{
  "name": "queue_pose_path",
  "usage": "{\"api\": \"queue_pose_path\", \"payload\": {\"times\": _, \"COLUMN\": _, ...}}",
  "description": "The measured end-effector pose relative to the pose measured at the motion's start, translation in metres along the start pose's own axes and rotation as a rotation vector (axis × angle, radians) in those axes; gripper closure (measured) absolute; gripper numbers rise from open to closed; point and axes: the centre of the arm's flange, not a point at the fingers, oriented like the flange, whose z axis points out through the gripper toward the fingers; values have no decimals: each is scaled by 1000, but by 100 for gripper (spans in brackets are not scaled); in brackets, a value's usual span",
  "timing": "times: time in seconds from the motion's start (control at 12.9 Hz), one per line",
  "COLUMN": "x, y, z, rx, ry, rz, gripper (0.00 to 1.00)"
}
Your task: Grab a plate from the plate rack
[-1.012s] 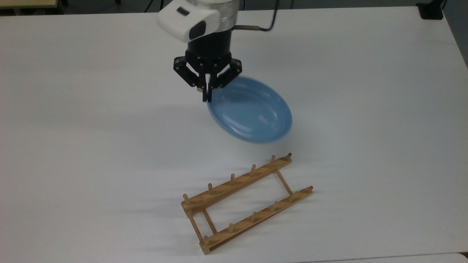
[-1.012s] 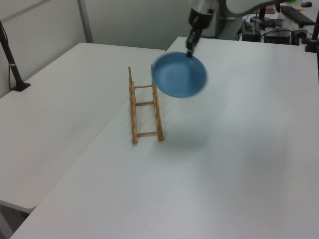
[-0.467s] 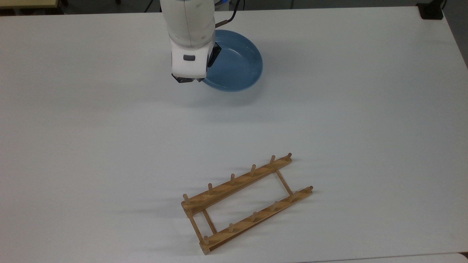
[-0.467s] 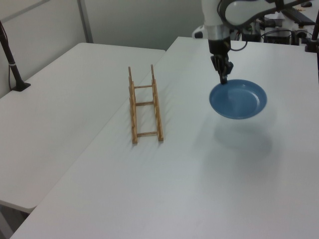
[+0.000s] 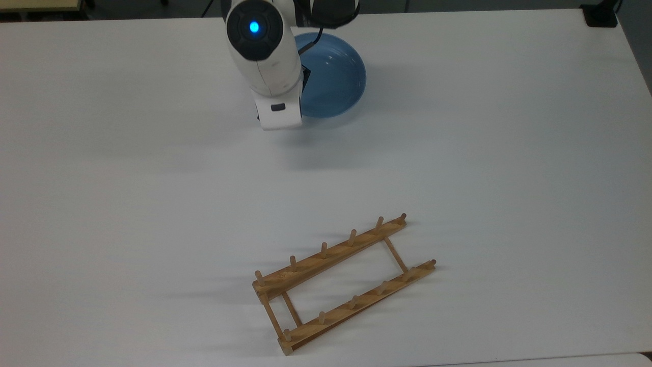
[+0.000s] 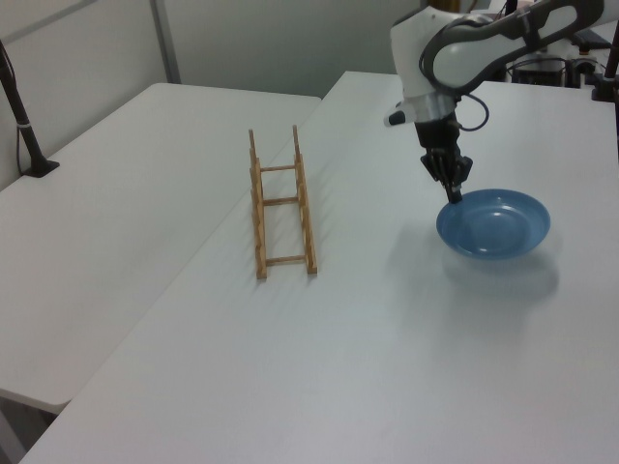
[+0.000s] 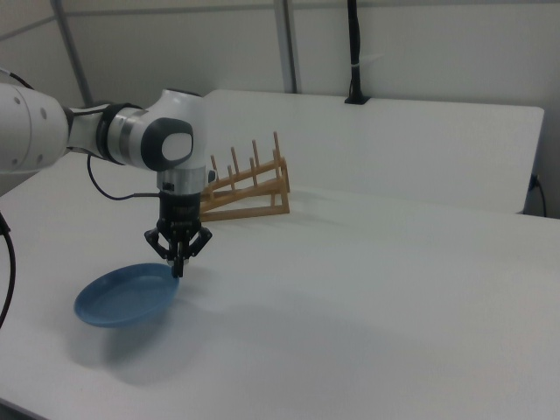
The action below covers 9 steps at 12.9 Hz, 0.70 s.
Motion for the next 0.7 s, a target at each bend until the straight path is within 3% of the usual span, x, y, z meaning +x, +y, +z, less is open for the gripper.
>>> {"api": "queue_pose_path", "payload": {"times": 0.31, "x": 10, "y": 18, "z": 35, "rx": -11, "ry": 7, "rz": -8, "gripper": 96}}
{"api": "queue_pose_path", "payload": {"times": 0.39, "x": 11, "y": 21, "z": 40, "rx": -12, "ry": 8, "rz": -6, "gripper": 92}}
{"api": "queue_pose_path", "payload": {"times": 0.47, "x": 10, "y": 23, "z": 39, "rx": -13, "ry": 10, "rz": -2, "gripper": 78}}
{"api": "queue_pose_path", "payload": {"times": 0.7, "x": 2, "y": 29, "z": 15, "rx": -43, "ry": 41, "rz": 38, "gripper": 49}}
